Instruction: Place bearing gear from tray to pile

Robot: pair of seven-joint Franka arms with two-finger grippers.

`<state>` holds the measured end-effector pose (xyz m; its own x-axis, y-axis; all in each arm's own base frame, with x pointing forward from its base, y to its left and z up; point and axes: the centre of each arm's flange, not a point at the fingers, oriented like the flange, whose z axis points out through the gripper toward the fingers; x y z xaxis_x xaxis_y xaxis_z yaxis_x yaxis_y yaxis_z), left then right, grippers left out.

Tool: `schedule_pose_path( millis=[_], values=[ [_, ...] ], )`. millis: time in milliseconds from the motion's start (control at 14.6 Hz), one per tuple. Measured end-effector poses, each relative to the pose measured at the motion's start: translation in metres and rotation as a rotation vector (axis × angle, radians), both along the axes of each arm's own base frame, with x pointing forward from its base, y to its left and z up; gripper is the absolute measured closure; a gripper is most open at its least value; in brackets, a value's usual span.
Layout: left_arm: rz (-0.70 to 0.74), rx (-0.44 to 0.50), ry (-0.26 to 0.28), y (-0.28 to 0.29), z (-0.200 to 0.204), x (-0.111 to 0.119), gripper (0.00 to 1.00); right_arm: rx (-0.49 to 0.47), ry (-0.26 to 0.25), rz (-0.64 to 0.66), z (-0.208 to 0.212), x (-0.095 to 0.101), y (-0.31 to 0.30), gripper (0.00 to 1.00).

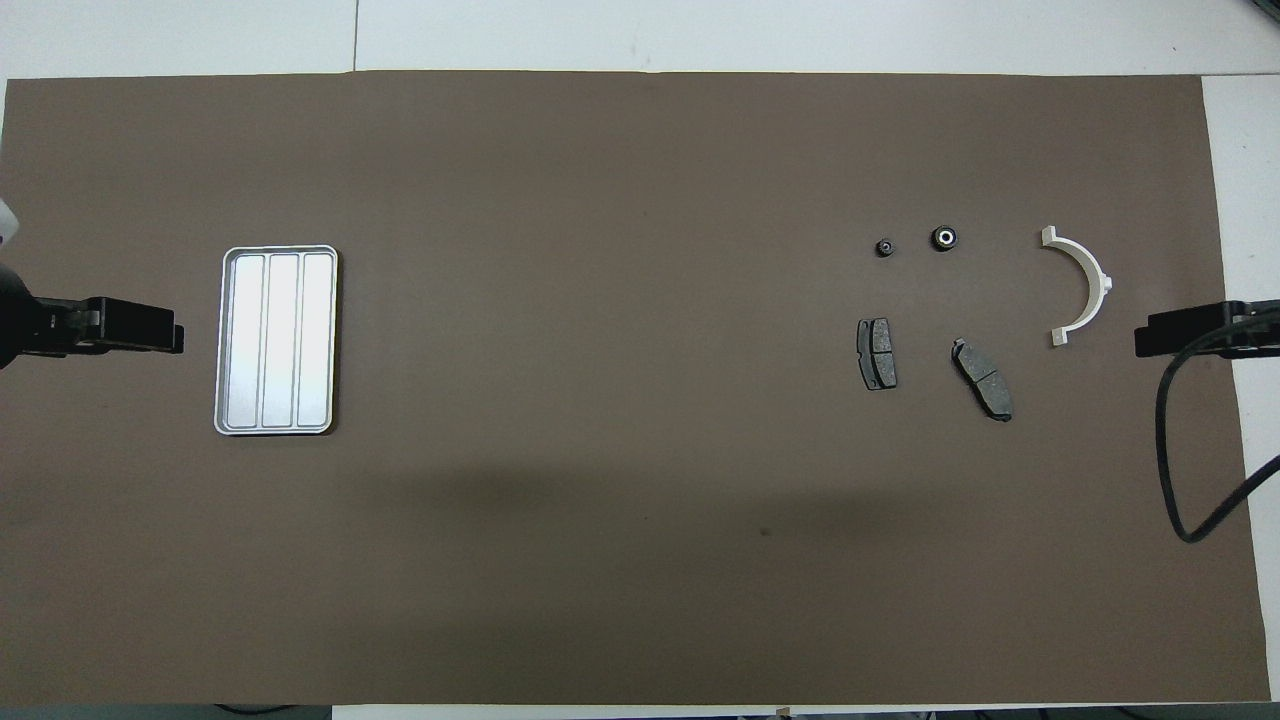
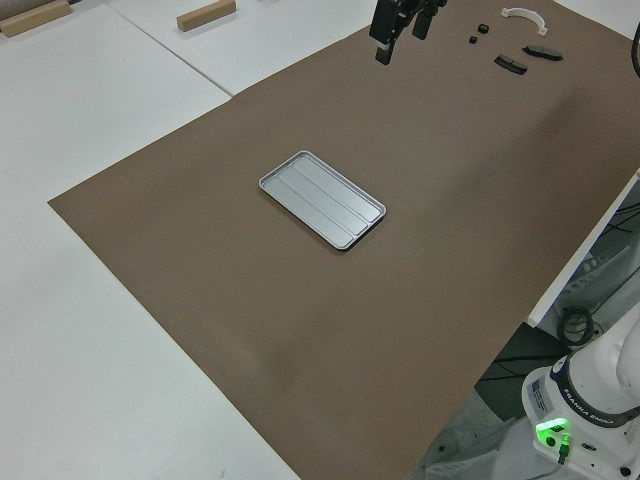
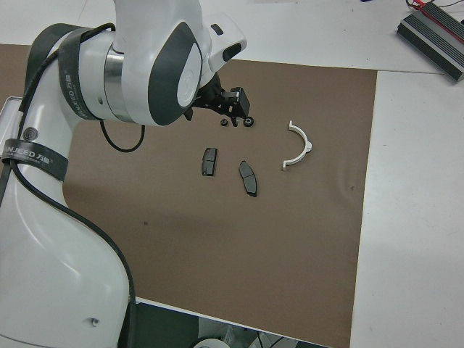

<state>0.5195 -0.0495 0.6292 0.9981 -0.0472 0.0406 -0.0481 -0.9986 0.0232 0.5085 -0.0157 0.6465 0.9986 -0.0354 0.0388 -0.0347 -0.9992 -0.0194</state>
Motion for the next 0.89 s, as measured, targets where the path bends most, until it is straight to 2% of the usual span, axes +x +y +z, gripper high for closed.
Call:
schedule_pose_path(
  millis=[137,410,615,752,888],
  values=[
    [0.000,0.000,0.000,0.000,0.000,0.000,0.00,-0.001,0.000,-0.023,0.003,-0.003,-0.011,0.00],
    [0.000,0.000,0.000,0.000,0.000,0.000,0.00,0.002,0.075,-0.049,0.004,-0.019,-0.023,0.00],
    [0.000,0.000,0.000,0.000,0.000,0.000,0.00,0.002,0.080,-0.056,0.005,-0.022,-0.026,0.00],
    [0.000,0.000,0.000,0.000,0.000,0.000,0.00,0.001,0.056,-0.073,0.006,-0.020,-0.034,0.00],
    [0.000,0.000,0.000,0.000,0.000,0.000,0.00,-0.005,-0.017,-0.082,0.008,-0.011,-0.039,0.00]
  ],
)
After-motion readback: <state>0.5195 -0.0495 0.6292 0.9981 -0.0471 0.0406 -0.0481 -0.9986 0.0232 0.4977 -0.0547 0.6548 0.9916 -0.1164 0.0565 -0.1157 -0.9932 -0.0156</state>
